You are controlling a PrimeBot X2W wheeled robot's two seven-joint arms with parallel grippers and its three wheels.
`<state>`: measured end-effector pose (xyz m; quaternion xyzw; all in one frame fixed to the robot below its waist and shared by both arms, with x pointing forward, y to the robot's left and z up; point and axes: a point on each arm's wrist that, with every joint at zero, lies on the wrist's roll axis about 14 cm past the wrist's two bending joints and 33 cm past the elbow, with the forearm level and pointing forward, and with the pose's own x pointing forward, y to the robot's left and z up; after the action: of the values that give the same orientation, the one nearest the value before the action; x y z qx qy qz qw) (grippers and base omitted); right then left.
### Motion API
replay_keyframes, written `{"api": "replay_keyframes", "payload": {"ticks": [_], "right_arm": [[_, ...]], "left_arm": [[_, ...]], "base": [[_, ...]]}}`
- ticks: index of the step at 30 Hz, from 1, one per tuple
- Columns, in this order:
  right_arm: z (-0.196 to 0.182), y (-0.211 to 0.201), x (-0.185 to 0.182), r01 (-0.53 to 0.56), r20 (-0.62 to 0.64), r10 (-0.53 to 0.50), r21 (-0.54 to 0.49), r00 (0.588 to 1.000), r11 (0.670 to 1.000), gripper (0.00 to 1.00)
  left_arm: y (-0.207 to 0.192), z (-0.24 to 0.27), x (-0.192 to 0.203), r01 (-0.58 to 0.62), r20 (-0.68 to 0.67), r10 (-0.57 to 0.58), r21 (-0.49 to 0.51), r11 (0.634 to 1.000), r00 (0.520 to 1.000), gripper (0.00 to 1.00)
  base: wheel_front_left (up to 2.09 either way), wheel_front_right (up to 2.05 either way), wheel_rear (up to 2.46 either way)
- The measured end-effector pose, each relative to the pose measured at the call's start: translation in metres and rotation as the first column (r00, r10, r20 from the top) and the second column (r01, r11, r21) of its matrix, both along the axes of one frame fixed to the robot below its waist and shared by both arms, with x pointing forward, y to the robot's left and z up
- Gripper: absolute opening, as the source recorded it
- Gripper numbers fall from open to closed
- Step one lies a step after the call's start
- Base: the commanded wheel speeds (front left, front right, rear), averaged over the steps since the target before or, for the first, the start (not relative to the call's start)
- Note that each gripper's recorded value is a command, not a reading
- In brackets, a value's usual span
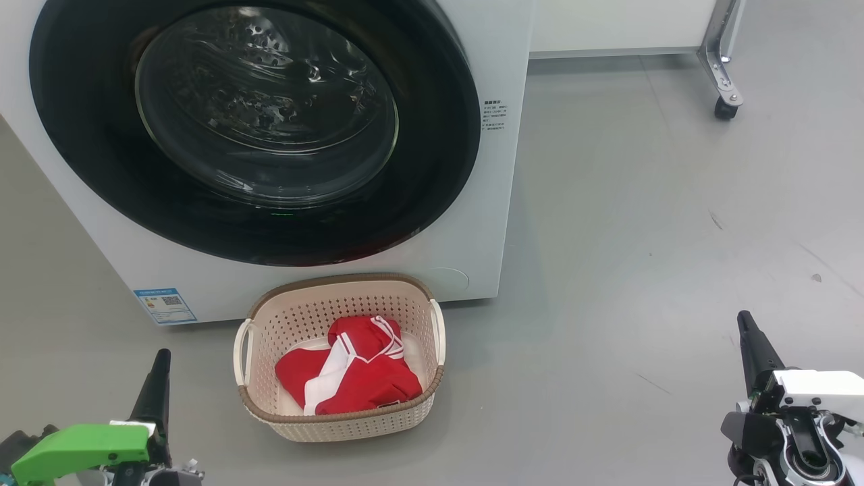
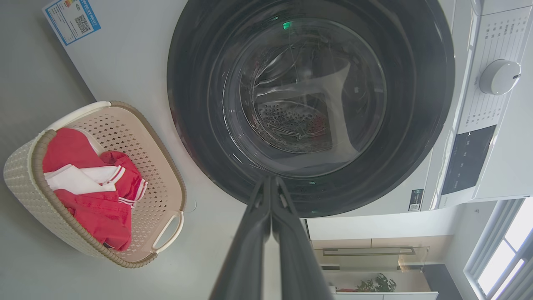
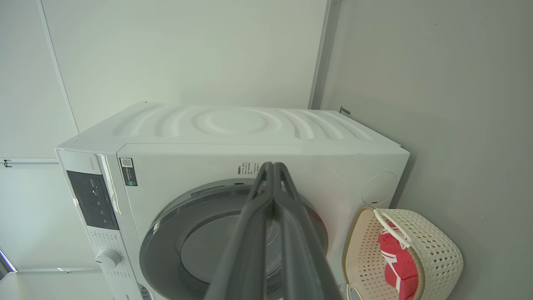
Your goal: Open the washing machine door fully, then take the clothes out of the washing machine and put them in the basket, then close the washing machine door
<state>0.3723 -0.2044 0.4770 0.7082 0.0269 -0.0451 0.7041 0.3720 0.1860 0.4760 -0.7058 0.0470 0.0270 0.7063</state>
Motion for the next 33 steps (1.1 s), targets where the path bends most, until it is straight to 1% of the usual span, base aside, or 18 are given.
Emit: {"api": "replay_keyframes", "payload": {"ticks": [33], "right_arm": [[0.0003,0.0000,0.0017,0.003,0.001,-0.003,0.005,1.000,1.000,0.00]], "left_arm": [[0.0009,-0.0025,-0.0006,-0.004,-0.004,0.004,-0.003,1.000,1.000,0.00]], "base": [[0.00,0.00,0.00]]}}
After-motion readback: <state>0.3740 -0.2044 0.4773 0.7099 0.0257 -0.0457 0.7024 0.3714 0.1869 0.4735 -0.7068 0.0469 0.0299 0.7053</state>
